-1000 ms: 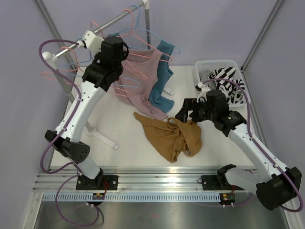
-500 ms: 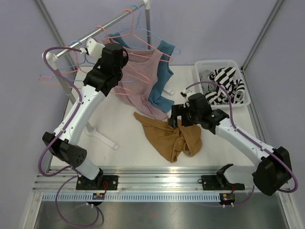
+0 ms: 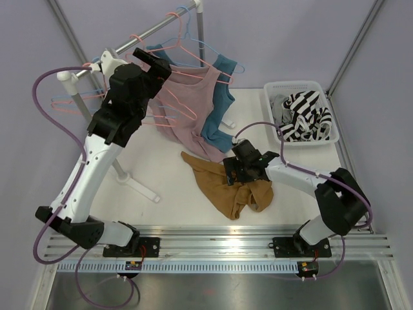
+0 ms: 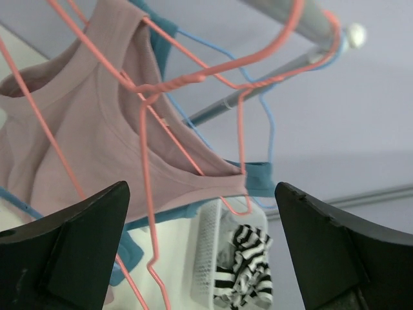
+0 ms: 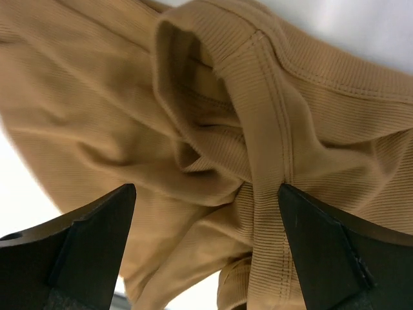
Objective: Remove the tank top from the hanger
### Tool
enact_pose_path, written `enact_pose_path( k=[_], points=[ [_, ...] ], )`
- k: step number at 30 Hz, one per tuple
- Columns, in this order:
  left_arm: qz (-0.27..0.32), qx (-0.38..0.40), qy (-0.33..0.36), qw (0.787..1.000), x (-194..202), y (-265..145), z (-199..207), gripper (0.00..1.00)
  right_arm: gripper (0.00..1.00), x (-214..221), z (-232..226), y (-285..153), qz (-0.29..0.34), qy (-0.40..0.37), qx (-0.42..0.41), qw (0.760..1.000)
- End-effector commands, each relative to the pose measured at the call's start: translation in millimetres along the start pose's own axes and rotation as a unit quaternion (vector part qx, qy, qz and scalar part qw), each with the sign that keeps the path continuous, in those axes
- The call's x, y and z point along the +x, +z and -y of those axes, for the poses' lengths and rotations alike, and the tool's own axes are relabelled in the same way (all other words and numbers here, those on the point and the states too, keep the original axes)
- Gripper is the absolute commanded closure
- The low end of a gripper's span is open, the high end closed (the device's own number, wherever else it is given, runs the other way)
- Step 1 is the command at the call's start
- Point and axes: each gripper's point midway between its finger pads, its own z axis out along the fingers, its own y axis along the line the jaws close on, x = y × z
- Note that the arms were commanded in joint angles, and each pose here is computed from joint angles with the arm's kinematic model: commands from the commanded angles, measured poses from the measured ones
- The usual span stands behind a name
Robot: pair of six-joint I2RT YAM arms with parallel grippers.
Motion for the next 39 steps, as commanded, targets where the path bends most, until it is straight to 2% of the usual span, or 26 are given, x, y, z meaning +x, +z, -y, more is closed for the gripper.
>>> enact_pose_path(
  k=[1,4,7,8,10,11,12,13,15,19,21,26,28,30,32,34,35,39],
  points=[
    [-0.004,0.087,-0.008,0.996,-20.9,-33.4,32.6,0.01,0.01,7.0,12.4,20.9,-0.003,0.004,0.055,0.998],
    [-0.016,0.131,-0.004,0.991,-25.1,-56.5,41.3,0.01,0.13,22.4,16.2,36.8,-0.034,-0.004,0.069,0.997],
    [-0.041,0.179,0.029,0.983,-22.3,-77.9,51.0,0.01,0.45,30.7,17.2,46.0,-0.049,-0.008,0.076,0.996],
    [-0.041,0.192,0.044,0.979,-26.2,-88.3,52.3,0.01,0.62,31.3,15.4,46.9,-0.050,-0.009,0.072,0.996],
    [-0.066,0.229,0.068,0.969,-16.5,-102.3,55.8,0.01,0.75,29.1,10.8,44.1,-0.044,-0.010,0.062,0.997],
    [-0.072,0.245,0.090,0.963,-12.8,-108.7,54.7,0.01,0.79,27.0,9.7,42.2,-0.041,-0.009,0.059,0.997],
    [-0.082,0.272,0.102,0.953,-12.3,-125.4,56.7,0.01,0.95,19.3,6.7,36.0,-0.027,-0.009,0.053,0.998],
    [-0.100,0.273,0.118,0.949,-0.3,-127.6,46.6,0.01,1.00,15.8,5.5,32.0,-0.022,-0.009,0.050,0.998],
    [-0.102,0.284,0.149,0.942,-0.3,-146.6,33.0,0.01,1.00,-2.5,1.1,15.8,0.010,-0.007,0.042,0.999],
    [-0.121,0.272,0.204,0.933,25.4,-164.0,-21.9,0.01,1.00,-38.8,3.0,-23.3,0.066,-0.006,0.058,0.996],
    [-0.119,0.301,0.213,0.922,27.0,-186.2,-31.4,0.01,1.00,-53.0,10.9,-43.5,0.089,-0.007,0.081,0.993],
    [-0.163,0.352,0.270,0.881,60.7,-213.8,-63.3,0.01,1.00,-113.1,23.3,-100.7,0.170,0.003,0.119,0.978],
    [-0.172,0.356,0.295,0.870,67.5,-225.3,-81.5,0.01,1.00,-135.7,28.1,-125.0,0.194,0.004,0.129,0.973],
    [-0.204,0.366,0.316,0.851,88.1,-233.3,-103.1,0.01,1.00,-150.2,43.6,-141.4,0.205,0.012,0.153,0.967],
    [-0.198,0.385,0.331,0.839,92.6,-246.4,-116.1,0.01,1.00,-175.5,51.8,-167.7,0.235,0.016,0.167,0.957],
    [-0.205,0.390,0.335,0.833,107.6,-246.7,-133.2,0.01,1.00,-197.9,72.2,-194.3,0.259,0.030,0.188,0.947],
    [-0.188,0.405,0.332,0.831,105.7,-254.9,-135.6,0.01,1.00,-205.9,80.5,-200.7,0.264,0.036,0.198,0.943],
    [-0.151,0.417,0.310,0.841,108.2,-254.6,-143.0,0.01,1.00,-241.1,115.6,-240.4,0.302,0.059,0.236,0.922]
  ],
)
